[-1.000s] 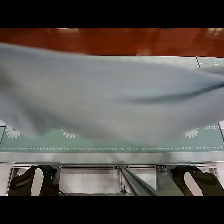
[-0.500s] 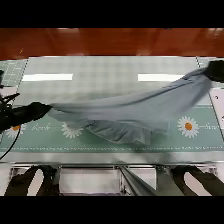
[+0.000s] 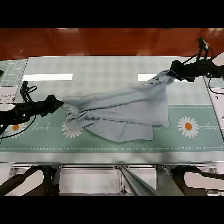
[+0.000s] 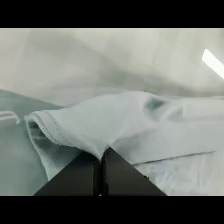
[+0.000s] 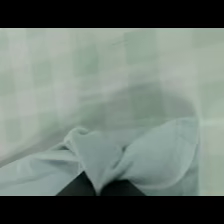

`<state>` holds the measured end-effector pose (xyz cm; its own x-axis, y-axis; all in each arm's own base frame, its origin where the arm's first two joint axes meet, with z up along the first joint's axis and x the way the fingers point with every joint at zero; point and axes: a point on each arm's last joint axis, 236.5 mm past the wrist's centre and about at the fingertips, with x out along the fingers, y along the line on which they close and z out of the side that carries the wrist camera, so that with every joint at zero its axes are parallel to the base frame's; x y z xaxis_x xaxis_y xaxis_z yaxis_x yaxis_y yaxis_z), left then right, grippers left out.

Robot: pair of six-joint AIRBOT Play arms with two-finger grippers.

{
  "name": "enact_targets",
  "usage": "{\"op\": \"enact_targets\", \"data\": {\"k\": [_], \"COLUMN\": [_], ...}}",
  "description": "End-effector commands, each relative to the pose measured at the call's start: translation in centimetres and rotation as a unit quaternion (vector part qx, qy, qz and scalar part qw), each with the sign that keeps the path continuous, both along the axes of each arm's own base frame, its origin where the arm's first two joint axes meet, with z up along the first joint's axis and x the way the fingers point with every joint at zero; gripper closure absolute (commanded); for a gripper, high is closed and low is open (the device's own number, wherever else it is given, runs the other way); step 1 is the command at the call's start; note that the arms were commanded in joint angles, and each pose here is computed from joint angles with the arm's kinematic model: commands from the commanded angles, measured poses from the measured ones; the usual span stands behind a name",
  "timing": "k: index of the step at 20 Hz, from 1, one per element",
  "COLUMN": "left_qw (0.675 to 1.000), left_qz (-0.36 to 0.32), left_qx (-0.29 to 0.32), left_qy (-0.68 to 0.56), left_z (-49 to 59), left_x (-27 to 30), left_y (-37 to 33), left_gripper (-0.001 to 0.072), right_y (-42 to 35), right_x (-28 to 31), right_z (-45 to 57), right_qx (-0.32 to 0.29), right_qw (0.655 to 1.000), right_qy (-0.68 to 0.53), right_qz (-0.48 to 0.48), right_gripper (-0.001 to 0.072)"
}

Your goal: Fold the shirts.

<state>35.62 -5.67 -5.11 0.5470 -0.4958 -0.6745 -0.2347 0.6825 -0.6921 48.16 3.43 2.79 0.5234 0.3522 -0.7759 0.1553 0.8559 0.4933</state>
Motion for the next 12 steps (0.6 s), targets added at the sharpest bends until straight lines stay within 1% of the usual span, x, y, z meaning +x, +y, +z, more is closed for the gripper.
{"op": "enact_targets", "data": {"k": [1,2,3,4,6,7,10,12], "left_qw": [1.000,1.000,1.000,1.000,0.999,0.998,0.999,0.996], "left_qz": [0.003,0.003,0.001,-0.005,-0.046,-0.056,-0.030,-0.014], "left_qx": [-0.009,-0.008,-0.006,0.000,0.019,0.017,-0.027,-0.079], "left_qy": [0.008,0.007,0.005,-0.001,-0.006,-0.008,0.000,0.036], "left_z": [-1.3,-1.2,-1.1,-0.7,1.2,2.6,5.5,4.6], "left_x": [0.8,0.9,1.0,1.2,1.0,0.9,-0.8,-3.7], "left_y": [-0.1,0.0,0.0,0.3,2.2,3.5,8.3,9.0], "left_gripper": [0.0675,0.0630,0.0339,0.0204,0.0203,0.0203,0.0204,0.0205], "right_y": [0.3,-0.2,-0.8,-1.4,-4.1,-6.0,-12.0,-13.0], "right_x": [0.9,0.6,0.2,-0.3,-2.1,-3.1,-7.3,-10.5], "right_z": [-1.5,-1.7,-1.7,-1.4,0.4,1.6,3.1,0.4], "right_qx": [0.015,0.008,0.011,0.021,0.037,0.034,0.011,0.023], "right_qw": [1.000,1.000,1.000,0.999,0.997,0.997,0.997,0.993], "right_qy": [0.005,0.012,0.023,0.036,0.065,0.065,0.057,0.058], "right_qz": [-0.005,-0.005,-0.011,-0.012,-0.011,-0.012,-0.059,-0.101], "right_gripper": [0.0416,0.0307,0.0304,0.0304,0.0303,0.0304,0.0304,0.0304]}}
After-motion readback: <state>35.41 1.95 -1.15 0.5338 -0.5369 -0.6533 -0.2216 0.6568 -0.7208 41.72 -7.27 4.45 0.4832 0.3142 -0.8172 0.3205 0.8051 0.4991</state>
